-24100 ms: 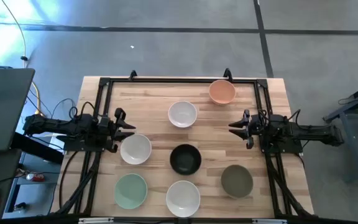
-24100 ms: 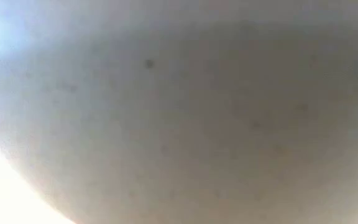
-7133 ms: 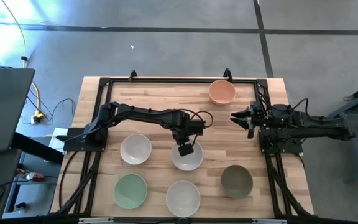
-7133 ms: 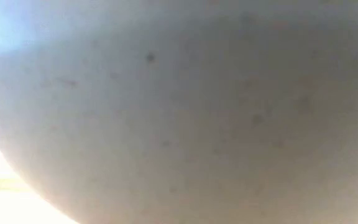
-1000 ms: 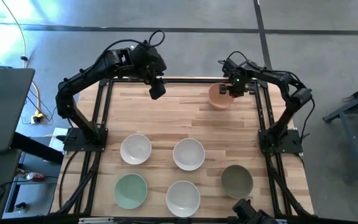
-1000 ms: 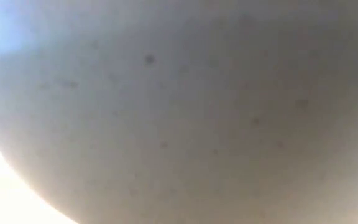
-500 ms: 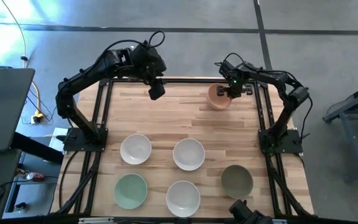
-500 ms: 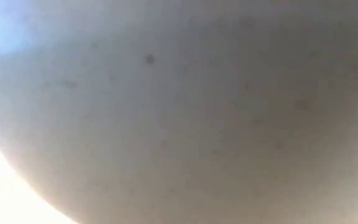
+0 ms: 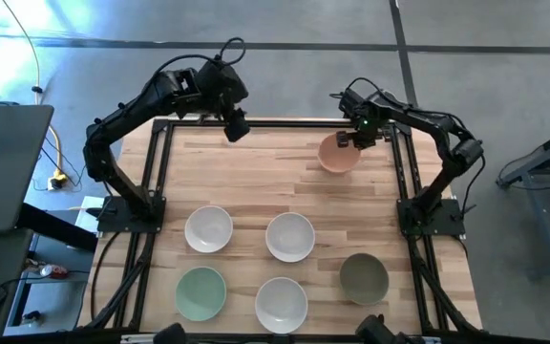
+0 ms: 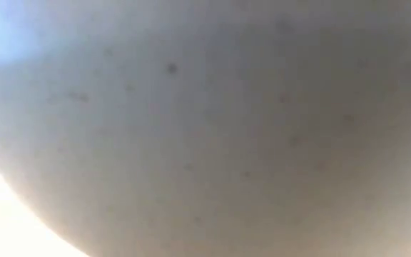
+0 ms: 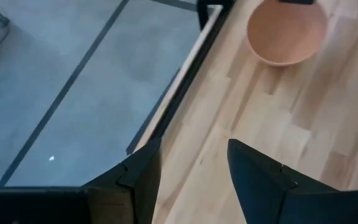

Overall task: Nest bowls inside each other
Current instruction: Stack the orange bowl on top of the white bowl

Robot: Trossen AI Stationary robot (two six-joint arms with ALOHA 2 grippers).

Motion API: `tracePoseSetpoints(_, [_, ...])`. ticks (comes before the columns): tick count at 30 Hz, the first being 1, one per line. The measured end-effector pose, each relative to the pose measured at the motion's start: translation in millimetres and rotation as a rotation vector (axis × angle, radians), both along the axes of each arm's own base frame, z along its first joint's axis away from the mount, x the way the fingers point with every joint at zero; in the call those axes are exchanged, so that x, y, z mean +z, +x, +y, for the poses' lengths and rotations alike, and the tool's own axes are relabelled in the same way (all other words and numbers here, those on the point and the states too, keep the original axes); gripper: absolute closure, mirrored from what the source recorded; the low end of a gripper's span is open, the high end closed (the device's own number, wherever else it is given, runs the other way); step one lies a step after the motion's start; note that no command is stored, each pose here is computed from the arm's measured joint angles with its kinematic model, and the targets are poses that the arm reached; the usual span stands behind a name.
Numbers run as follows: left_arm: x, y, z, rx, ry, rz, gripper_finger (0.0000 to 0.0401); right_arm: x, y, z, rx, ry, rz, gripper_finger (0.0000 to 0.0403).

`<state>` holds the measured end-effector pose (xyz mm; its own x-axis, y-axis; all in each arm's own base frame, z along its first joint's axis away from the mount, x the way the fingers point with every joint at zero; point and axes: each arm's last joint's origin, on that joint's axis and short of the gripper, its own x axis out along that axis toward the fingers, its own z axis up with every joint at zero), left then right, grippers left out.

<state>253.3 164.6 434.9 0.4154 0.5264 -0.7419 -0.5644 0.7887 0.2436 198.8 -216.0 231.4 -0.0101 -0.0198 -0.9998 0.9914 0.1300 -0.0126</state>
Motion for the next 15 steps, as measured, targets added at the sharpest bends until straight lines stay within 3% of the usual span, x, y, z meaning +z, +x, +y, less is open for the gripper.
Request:
tracePoseSetpoints(9, [-1, -8, 9, 0.037, -0.011, 0.016, 0.0229, 24, 14, 8, 0.068, -0.01, -0.026, 0.0402])
tracePoseSetpoints(15, [-5, -19, 16, 0.085, -0.001, 0.104, 0.0229, 35, 25, 22, 0.121, 0.031, -0.047, 0.0402])
